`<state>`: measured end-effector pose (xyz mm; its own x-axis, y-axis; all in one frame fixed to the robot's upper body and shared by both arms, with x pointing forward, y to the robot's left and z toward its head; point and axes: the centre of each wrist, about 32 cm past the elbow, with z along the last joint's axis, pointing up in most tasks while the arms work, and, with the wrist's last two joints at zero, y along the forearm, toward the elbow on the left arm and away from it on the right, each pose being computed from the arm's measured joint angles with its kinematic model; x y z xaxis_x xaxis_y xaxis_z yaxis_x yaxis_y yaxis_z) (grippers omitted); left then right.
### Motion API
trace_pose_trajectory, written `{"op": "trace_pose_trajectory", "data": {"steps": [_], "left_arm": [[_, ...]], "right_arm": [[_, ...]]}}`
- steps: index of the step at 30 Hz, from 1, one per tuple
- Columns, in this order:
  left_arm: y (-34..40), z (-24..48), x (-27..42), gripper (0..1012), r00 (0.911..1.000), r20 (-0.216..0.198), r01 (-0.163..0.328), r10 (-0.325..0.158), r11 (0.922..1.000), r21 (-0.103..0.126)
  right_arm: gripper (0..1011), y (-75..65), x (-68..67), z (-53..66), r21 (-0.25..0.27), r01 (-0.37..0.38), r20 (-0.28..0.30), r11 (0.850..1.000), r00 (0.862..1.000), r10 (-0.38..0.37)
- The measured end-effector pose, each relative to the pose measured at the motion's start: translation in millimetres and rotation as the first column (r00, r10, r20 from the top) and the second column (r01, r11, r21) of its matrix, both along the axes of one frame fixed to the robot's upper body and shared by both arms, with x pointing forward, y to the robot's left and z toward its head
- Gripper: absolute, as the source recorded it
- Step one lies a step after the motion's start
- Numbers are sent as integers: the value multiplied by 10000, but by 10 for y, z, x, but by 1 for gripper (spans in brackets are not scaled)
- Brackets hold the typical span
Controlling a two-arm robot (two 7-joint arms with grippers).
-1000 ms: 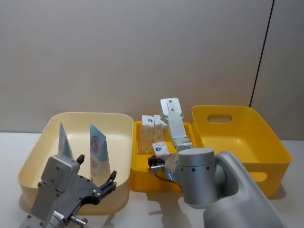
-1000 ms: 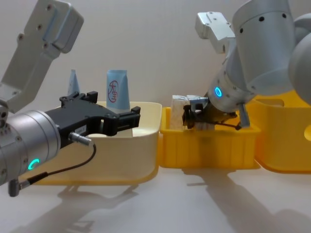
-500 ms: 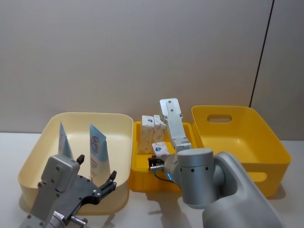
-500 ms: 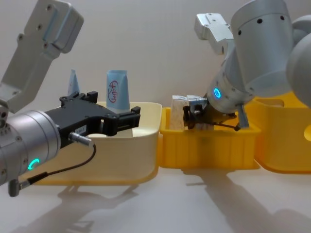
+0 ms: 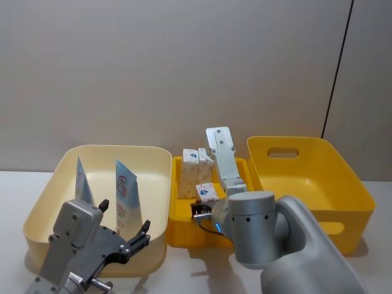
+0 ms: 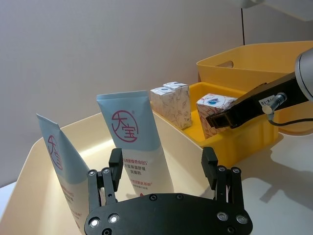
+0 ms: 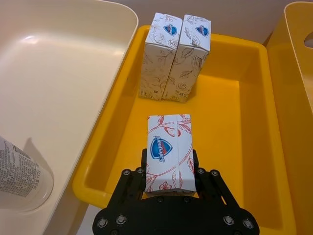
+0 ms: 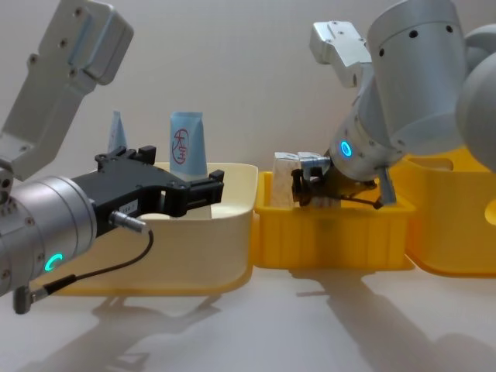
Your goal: Bimanual collaborative sorting of washing and personal care products
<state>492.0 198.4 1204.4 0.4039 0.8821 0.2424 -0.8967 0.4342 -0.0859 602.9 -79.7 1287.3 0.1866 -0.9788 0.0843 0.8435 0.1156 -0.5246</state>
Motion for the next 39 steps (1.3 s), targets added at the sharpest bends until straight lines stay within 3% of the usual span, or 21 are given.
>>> {"op": "trace_pose_trajectory", "data": {"steps": [6, 18, 28, 36, 39], "left_arm": [[0, 0, 0, 1003, 10000, 0, 0, 0, 10000, 0], [0, 0, 0, 1003, 10000, 0, 0, 0, 10000, 0], [0, 0, 0, 1003, 10000, 0, 1, -1, 10000, 0], [0, 0, 0, 1003, 10000, 0, 0, 0, 10000, 0], [0, 0, 0, 1003, 10000, 0, 0, 0, 10000, 0]], "right_arm": [[404, -9, -3, 11, 85, -51, 155, 10000, 9999, 50], [404, -96, -51, 150, 803, -389, 1378, 9960, 9901, 275], [404, -255, -65, 370, 1195, -618, 2712, 9909, 9621, 273], [404, -552, 10, 619, 1034, -203, 3697, 9944, 9289, -195], [404, -624, 31, 660, 985, -41, 3786, 9951, 9249, -337]]}}
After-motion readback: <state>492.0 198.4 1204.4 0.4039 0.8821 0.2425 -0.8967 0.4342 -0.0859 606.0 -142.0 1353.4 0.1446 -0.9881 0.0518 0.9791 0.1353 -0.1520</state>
